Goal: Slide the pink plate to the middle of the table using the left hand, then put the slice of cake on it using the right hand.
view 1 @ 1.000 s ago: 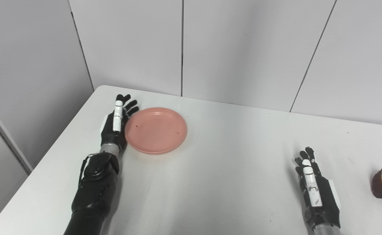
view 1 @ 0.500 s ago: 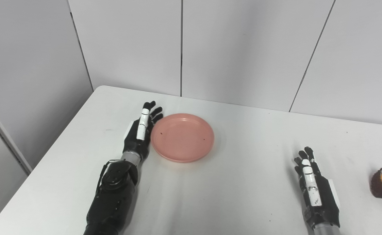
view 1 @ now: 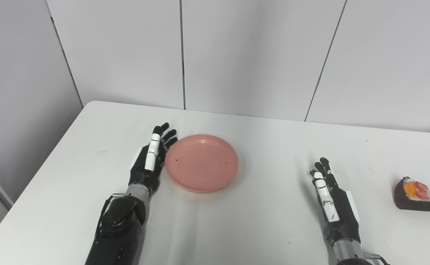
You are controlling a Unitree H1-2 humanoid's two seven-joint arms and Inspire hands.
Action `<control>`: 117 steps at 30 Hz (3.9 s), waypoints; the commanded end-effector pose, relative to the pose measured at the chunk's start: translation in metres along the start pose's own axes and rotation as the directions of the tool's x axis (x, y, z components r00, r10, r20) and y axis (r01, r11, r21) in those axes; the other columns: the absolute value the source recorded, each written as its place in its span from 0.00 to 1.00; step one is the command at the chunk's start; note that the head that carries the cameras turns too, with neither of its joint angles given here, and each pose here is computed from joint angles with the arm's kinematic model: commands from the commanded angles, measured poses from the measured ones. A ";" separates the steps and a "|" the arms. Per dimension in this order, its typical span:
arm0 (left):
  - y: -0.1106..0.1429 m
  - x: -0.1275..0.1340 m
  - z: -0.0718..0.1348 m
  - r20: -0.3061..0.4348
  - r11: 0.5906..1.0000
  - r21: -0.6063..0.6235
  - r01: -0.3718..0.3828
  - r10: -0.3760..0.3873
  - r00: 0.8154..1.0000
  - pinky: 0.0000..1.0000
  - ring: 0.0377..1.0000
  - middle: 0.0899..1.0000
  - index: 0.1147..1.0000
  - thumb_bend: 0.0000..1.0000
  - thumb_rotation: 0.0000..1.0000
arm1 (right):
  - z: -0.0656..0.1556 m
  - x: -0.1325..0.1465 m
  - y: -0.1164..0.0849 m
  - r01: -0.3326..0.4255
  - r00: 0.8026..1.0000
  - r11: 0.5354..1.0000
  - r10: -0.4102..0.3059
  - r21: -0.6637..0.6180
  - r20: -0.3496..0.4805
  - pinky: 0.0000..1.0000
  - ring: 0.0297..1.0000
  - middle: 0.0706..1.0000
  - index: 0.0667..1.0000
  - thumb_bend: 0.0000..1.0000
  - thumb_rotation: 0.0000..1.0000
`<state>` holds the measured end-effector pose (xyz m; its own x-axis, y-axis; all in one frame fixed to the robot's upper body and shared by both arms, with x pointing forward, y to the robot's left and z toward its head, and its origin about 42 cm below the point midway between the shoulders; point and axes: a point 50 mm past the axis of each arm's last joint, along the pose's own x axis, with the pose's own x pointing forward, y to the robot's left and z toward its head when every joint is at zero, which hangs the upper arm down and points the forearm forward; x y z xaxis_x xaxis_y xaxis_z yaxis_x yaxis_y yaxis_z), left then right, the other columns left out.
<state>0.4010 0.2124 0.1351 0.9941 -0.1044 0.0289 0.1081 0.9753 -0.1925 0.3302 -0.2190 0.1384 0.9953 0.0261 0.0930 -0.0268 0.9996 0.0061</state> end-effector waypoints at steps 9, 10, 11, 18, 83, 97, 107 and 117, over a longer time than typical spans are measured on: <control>-0.030 -0.018 -0.012 -0.039 0.991 0.005 0.137 -0.137 0.990 0.96 0.96 0.96 0.97 0.72 1.00 | 0.009 0.009 0.023 -0.037 0.999 0.999 0.038 -0.006 0.036 1.00 0.95 0.96 0.97 0.55 0.81; -0.032 -0.019 -0.015 -0.039 0.990 0.006 0.141 -0.141 0.989 0.96 0.96 0.96 0.97 0.73 1.00 | 0.009 0.009 0.025 -0.036 0.999 0.999 0.036 -0.008 0.035 1.00 0.95 0.96 0.98 0.56 0.81; -0.034 -0.019 -0.017 -0.036 0.989 0.007 0.145 -0.145 0.989 0.96 0.96 0.96 0.98 0.74 0.99 | 0.009 0.010 0.026 -0.036 0.999 0.999 0.036 -0.009 0.037 1.00 0.95 0.96 0.98 0.56 0.81; -0.048 -0.025 -0.028 -0.018 0.988 0.001 0.156 -0.156 0.988 0.97 0.96 0.97 0.97 0.67 0.98 | 0.010 0.011 0.031 -0.026 0.999 1.000 0.026 0.017 0.034 1.00 0.95 0.96 0.97 0.60 0.76; -0.070 -0.034 -0.057 0.001 0.963 0.155 0.221 -0.224 0.975 1.00 1.00 1.00 1.00 0.63 1.00 | 0.029 0.059 -0.105 0.424 0.888 0.678 -0.179 -0.601 0.424 0.75 0.83 0.85 0.85 0.73 0.58; -0.072 -0.032 -0.058 -0.006 0.960 0.136 0.245 -0.247 0.969 1.00 1.00 1.00 1.00 0.66 1.00 | 0.068 0.048 -0.157 0.420 0.906 0.393 -0.238 -0.818 0.351 0.69 0.77 0.79 0.79 0.80 0.43; -0.075 -0.033 -0.060 0.018 0.961 0.140 0.240 -0.245 0.969 1.00 1.00 1.00 1.00 0.64 1.00 | 0.102 0.025 -0.179 0.365 0.916 0.360 -0.305 -0.858 0.262 0.63 0.74 0.78 0.78 0.82 0.36; -0.075 -0.034 -0.061 0.015 0.961 0.154 0.228 -0.233 0.972 1.00 1.00 1.00 1.00 0.62 1.00 | 0.112 0.006 -0.215 0.293 0.924 0.360 -0.346 -0.886 0.165 0.69 0.77 0.80 0.79 0.87 0.36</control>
<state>0.3759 0.1221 0.1194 0.9266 -0.3398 0.1610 0.3475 0.9374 -0.0216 0.3293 -0.4276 0.2245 0.9261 -0.3290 0.1849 0.3142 0.4008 -0.8606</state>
